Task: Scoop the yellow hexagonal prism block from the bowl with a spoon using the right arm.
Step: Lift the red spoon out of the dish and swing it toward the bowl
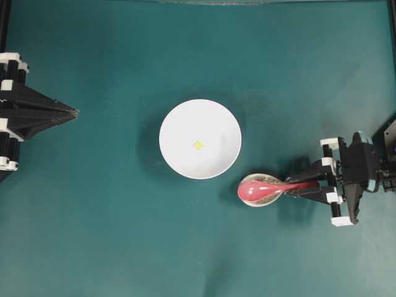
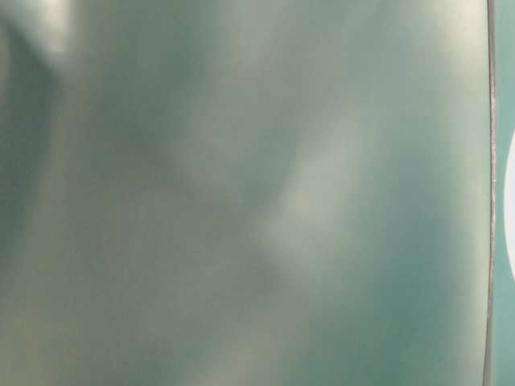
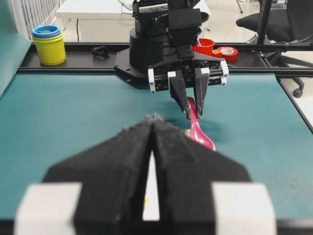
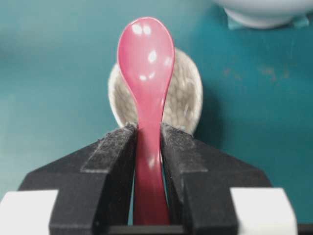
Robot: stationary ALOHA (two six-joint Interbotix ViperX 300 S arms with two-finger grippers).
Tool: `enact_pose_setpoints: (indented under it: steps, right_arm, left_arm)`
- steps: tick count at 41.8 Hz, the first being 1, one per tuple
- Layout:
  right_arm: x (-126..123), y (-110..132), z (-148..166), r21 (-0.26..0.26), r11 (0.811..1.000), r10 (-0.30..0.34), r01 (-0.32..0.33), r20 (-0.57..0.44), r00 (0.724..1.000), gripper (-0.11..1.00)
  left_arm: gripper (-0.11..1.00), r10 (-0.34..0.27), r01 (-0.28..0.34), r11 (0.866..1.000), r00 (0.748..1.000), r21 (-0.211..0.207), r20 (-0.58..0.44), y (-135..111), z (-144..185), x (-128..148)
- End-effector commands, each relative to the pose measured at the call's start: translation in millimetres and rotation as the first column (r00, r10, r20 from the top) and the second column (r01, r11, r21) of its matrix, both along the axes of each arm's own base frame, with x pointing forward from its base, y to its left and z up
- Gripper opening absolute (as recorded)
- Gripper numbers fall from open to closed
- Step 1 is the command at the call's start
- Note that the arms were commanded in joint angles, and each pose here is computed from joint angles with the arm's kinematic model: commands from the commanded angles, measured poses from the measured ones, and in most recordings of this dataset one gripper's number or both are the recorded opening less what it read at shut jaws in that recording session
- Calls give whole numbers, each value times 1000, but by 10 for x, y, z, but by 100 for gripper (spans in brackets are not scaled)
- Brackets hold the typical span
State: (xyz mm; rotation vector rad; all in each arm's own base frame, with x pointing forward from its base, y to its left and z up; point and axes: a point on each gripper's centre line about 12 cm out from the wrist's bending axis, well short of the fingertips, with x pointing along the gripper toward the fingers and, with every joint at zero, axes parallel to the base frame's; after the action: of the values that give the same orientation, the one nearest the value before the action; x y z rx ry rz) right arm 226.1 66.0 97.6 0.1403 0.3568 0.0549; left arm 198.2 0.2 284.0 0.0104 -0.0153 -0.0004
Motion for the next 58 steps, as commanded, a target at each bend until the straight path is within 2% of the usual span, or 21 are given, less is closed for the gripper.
enact_pose_setpoints:
  steps: [1,17,28,36,45,53,58]
  right_arm:
    - [34,39,146,24,1000,12,-13,42,999,23]
    - [56,84,483,66,996,59,-59,3,998,23]
    - [215,-114,969,113,993,31,-22,-71,997,23]
    - [338,-337,1293,110,994,1,14,-137,991,23]
    - [480,-642,1490,123,988,-67,96,-223,973,23]
    - [606,-805,1633,144,981,-77,128,-314,946,23]
    - [700,-889,1665,155,978,-67,137,-388,919,23]
  left_arm:
    - [0,-2,2,1000,1000,2,21,-4,77,16]
    - [0,-2,2,1000,1000,5,21,-4,78,13]
    - [0,-2,2,1000,1000,2,21,-4,78,13]
    - [0,-2,2,1000,1000,2,21,-4,78,13]
    - [0,0,0,1000,1000,0,21,0,78,13]
    - [0,-2,2,1000,1000,0,21,-4,78,13]
    - [0,-2,2,1000,1000,2,21,-4,78,13]
